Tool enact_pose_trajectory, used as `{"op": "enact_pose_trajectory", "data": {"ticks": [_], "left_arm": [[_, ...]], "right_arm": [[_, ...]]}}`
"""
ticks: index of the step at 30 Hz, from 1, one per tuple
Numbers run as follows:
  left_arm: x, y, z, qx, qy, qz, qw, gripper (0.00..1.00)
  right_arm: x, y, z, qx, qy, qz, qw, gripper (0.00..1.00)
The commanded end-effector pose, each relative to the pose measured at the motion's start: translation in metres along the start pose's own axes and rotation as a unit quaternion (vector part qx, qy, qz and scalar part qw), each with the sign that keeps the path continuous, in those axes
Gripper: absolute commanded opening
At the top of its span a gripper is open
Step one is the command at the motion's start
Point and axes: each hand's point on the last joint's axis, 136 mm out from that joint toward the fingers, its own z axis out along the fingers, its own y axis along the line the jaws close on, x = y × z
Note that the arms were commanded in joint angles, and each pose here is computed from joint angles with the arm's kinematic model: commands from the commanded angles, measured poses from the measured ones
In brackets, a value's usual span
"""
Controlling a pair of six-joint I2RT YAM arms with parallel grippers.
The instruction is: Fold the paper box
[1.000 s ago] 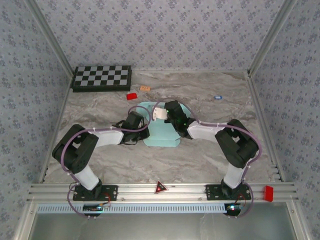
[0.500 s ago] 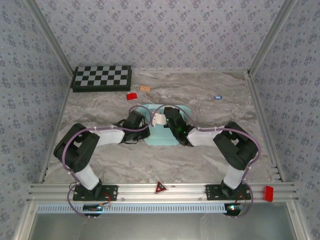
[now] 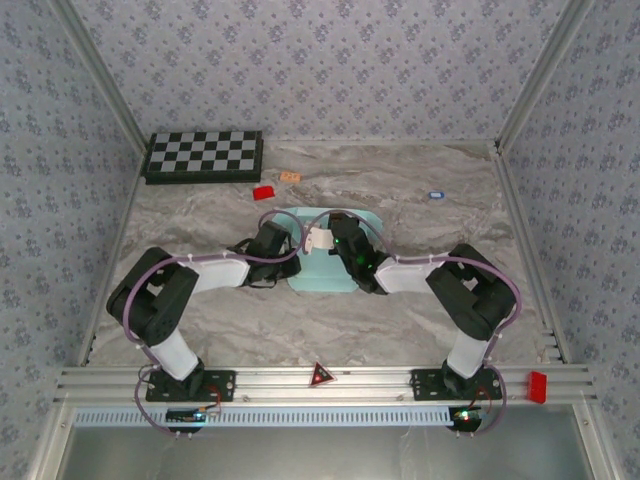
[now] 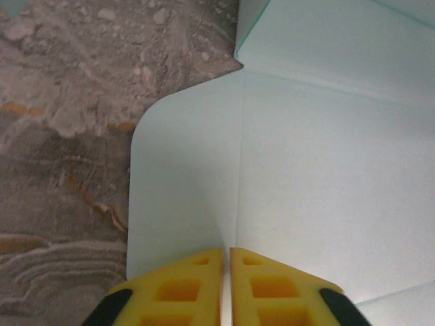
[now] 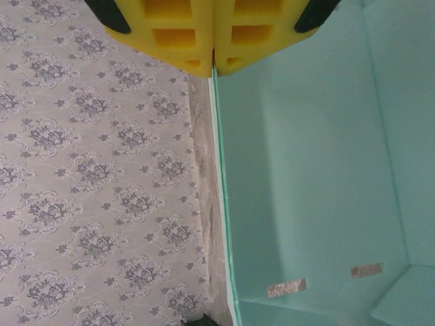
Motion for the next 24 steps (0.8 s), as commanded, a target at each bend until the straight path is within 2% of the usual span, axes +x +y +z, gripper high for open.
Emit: {"op": "enact_pose_trajectory", "data": {"ticks": [1, 9, 16, 24], "left_arm": [[0.004, 0.005, -0.017, -0.027, 0.005, 0.017, 0.999, 0.20], [-0.028, 0.012, -0.067, -0.072, -0.058, 0.053, 0.994, 0.39], [-0.064, 0.043, -0.095, -0.104, -0.090, 0.041, 0.990, 0.44], [-0.098, 0.076, -0.106, -0.128, -0.107, 0.014, 0.986, 0.48]], "right_arm": [[-0.003, -0.012, 0.007, 0.011, -0.005, -0.001, 1.000, 0.00], [-0.001, -0.017, 0.012, 0.006, -0.007, 0.001, 1.000, 0.00], [-0.001, -0.012, 0.013, -0.012, -0.009, 0.006, 1.000, 0.00], [0.001, 0.002, 0.010, -0.050, -0.005, 0.017, 0.999, 0.00]]}}
